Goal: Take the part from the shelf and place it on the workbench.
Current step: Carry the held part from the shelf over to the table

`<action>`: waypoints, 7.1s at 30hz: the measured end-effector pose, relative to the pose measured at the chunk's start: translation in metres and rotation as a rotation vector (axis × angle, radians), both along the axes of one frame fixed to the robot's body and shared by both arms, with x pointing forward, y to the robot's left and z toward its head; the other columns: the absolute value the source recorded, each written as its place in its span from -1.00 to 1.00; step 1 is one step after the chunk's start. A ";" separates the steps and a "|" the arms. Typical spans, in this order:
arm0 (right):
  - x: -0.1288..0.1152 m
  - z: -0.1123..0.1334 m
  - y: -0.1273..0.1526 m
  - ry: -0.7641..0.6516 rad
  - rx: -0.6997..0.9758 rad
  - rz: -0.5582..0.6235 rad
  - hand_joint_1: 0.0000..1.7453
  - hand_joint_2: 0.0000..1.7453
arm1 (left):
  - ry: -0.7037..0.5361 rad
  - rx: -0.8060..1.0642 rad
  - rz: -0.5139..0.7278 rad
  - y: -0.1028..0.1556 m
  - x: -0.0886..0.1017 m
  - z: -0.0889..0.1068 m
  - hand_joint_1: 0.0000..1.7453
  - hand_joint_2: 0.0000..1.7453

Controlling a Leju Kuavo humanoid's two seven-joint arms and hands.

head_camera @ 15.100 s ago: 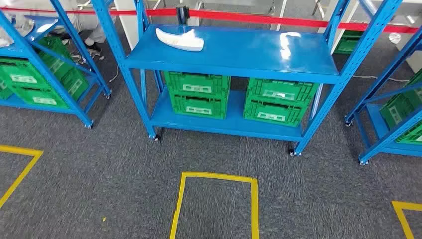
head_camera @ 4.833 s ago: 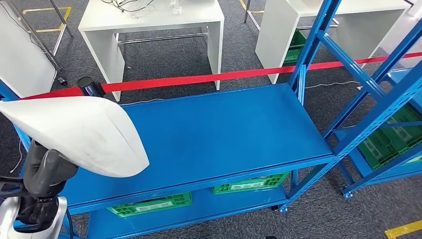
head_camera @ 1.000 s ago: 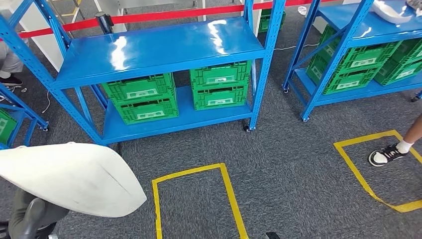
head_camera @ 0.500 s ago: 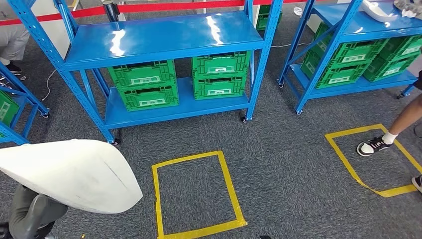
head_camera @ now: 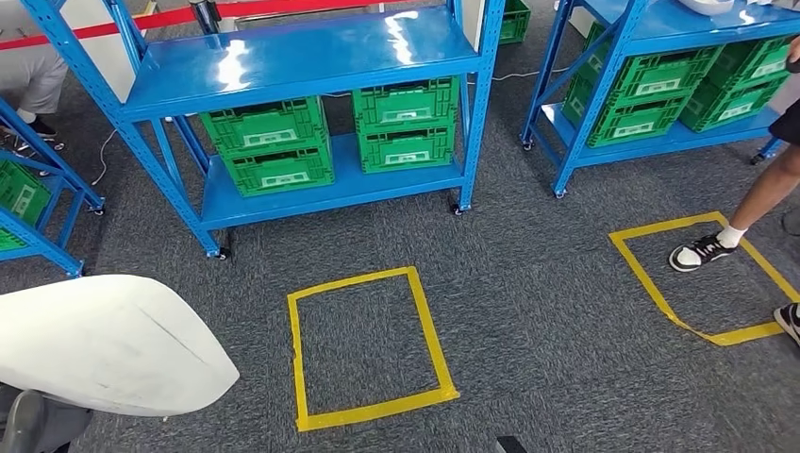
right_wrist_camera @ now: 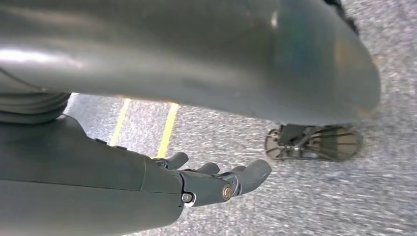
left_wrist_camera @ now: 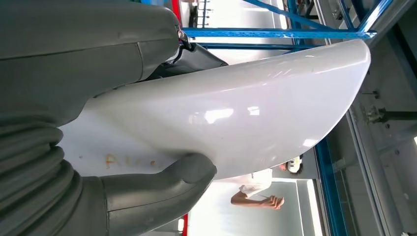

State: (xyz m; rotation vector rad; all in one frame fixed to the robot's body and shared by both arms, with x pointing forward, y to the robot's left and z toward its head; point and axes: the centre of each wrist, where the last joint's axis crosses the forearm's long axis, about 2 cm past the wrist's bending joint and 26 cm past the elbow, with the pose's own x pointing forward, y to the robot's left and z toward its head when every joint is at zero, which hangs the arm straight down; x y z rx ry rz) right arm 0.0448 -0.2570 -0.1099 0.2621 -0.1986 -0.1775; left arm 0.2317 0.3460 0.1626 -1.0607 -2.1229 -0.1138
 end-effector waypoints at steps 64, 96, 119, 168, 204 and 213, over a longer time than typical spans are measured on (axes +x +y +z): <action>-0.007 -0.001 0.003 0.045 0.011 -0.004 -1.00 -1.00 | 0.020 0.033 0.113 -0.008 0.013 0.011 1.00 1.00; -0.007 -0.001 0.002 0.046 0.001 0.033 -1.00 -1.00 | 0.019 0.016 0.142 -0.004 -0.001 0.008 1.00 1.00; -0.009 -0.001 -0.001 0.044 -0.005 0.035 -1.00 -1.00 | 0.011 0.019 0.179 -0.002 0.000 0.009 1.00 1.00; -0.010 -0.001 0.003 0.049 0.004 0.021 -1.00 -1.00 | 0.030 0.058 0.287 -0.006 0.003 0.015 1.00 1.00; -0.008 0.000 0.008 0.030 0.007 0.039 -1.00 -1.00 | -0.023 0.059 0.395 0.029 0.006 0.030 1.00 1.00; -0.011 0.000 0.010 0.018 0.010 0.025 -1.00 -1.00 | -0.010 0.051 0.417 0.041 -0.003 0.027 1.00 1.00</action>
